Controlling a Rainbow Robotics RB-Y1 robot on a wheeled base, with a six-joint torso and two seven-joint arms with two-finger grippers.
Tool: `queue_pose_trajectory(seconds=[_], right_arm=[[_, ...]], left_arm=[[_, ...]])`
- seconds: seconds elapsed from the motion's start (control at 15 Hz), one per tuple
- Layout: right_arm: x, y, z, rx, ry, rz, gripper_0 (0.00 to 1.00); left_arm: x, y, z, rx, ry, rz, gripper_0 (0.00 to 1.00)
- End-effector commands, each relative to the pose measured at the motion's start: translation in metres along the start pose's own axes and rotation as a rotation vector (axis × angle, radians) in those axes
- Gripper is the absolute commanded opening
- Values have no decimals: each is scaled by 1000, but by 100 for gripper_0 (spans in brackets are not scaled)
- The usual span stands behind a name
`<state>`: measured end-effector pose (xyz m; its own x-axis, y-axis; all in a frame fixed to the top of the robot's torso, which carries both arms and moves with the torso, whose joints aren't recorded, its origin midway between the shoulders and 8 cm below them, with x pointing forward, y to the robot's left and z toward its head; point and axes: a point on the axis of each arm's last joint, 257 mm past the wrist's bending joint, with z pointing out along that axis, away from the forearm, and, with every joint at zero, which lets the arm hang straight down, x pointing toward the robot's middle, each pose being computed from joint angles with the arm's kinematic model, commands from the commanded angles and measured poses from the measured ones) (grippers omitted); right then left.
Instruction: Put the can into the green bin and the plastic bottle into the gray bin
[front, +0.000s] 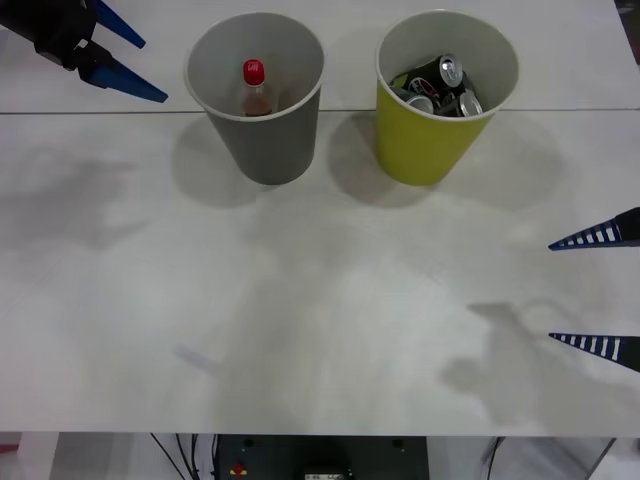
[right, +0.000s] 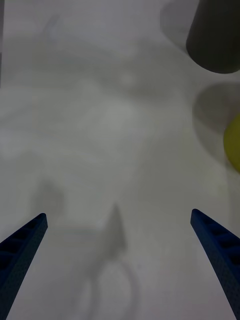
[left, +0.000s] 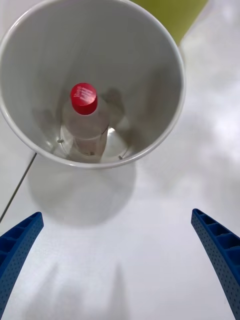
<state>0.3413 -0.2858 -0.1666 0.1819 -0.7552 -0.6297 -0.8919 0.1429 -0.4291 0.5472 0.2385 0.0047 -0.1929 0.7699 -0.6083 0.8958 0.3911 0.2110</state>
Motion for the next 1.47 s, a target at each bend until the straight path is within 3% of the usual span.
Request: queue_pose_trajectory(seconds=[0.07, 0.2, 0.4, 0.67, 1.07, 1.47], right_arm=[[0, 0, 0, 0, 0, 0, 100], [0, 0, 0, 0, 0, 0, 100], [0, 0, 0, 0, 0, 0, 100], [0, 0, 0, 0, 0, 0, 100], [0, 0, 0, 0, 0, 0, 100], [0, 0, 0, 0, 0, 0, 100]], left_arm=[[29, -10, -10, 20, -2, 60, 100], [49, -19, -13, 22, -3, 107, 100], [78, -40, -16, 5, -46, 131, 100], [110, -76, -18, -9, -42, 185, 100], [148, -114, -11, 11, -74, 337, 100], [168, -154, 1, 12, -99, 389, 100]])
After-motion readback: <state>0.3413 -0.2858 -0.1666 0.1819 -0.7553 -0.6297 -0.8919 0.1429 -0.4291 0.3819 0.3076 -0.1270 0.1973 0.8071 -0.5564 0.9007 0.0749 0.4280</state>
